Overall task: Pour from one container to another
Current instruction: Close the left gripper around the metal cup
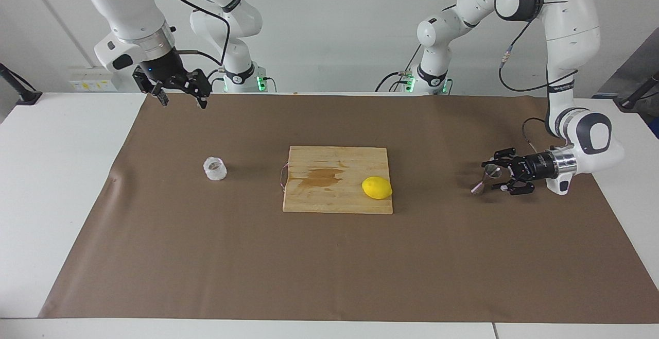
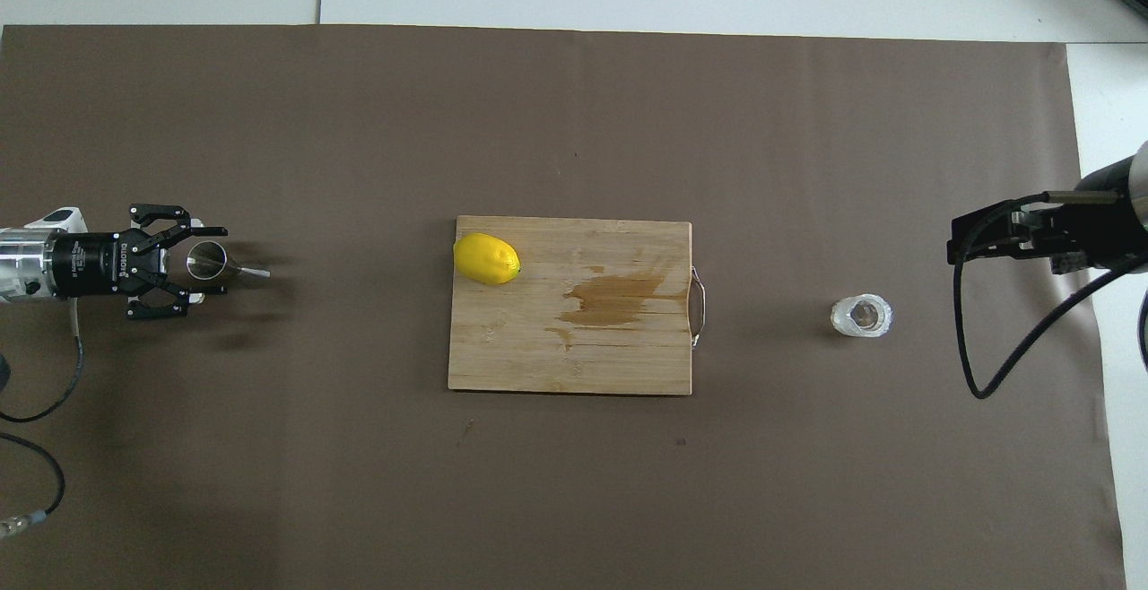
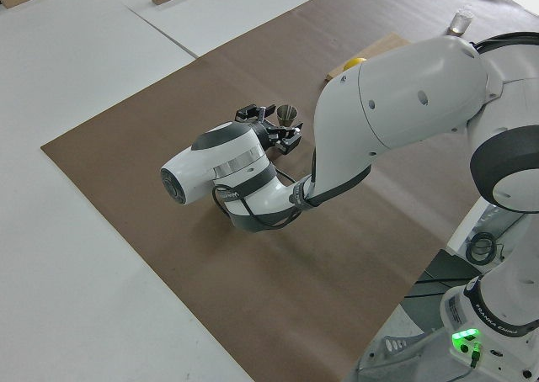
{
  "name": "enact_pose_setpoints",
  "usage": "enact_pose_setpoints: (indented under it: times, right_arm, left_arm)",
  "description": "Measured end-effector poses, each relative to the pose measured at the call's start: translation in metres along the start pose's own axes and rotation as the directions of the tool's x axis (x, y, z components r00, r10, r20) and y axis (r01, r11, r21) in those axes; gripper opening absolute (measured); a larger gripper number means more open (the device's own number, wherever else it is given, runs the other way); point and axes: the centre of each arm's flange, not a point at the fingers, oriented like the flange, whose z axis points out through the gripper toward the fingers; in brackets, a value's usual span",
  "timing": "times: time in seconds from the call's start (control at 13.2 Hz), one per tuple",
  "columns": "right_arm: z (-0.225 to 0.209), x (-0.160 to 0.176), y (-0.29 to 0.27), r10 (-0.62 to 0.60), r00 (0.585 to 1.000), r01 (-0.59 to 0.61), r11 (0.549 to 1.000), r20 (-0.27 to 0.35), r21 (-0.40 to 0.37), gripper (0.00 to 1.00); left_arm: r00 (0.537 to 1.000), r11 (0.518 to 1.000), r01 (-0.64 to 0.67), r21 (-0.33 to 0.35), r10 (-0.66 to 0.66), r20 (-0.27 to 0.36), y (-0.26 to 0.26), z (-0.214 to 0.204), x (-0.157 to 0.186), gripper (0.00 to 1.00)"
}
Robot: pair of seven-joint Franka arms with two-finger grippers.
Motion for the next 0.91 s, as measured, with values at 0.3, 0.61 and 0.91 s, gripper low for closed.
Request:
enact_pose_setpoints:
  times: [0.3,0.61,0.91]
  right_arm:
    - [0.0000,0.0000,0.0000,0.000,1.000,0.000,1.000,0.000,0.000,1.00]
    - [0.0000,0.0000,0.0000,0.000,1.000,0.000,1.000,0.000,0.000,1.00]
    - [0.0000,0.0000,0.0000,0.000,1.000,0.000,1.000,0.000,0.000,1.00]
  left_arm:
    - [1.000,1.000,0.000,0.000,0.000,0.000,-0.0001,-0.0003,0.0001,0.63]
    - [1.000,1.000,0.000,-0.001,0.000,0.001,-0.0002,-0.0005,0.0001,0.52]
    - [1.000,1.000,0.000,-0.002,0.000,0.000,-0.0004,-0.0014,0.0005,0.44]
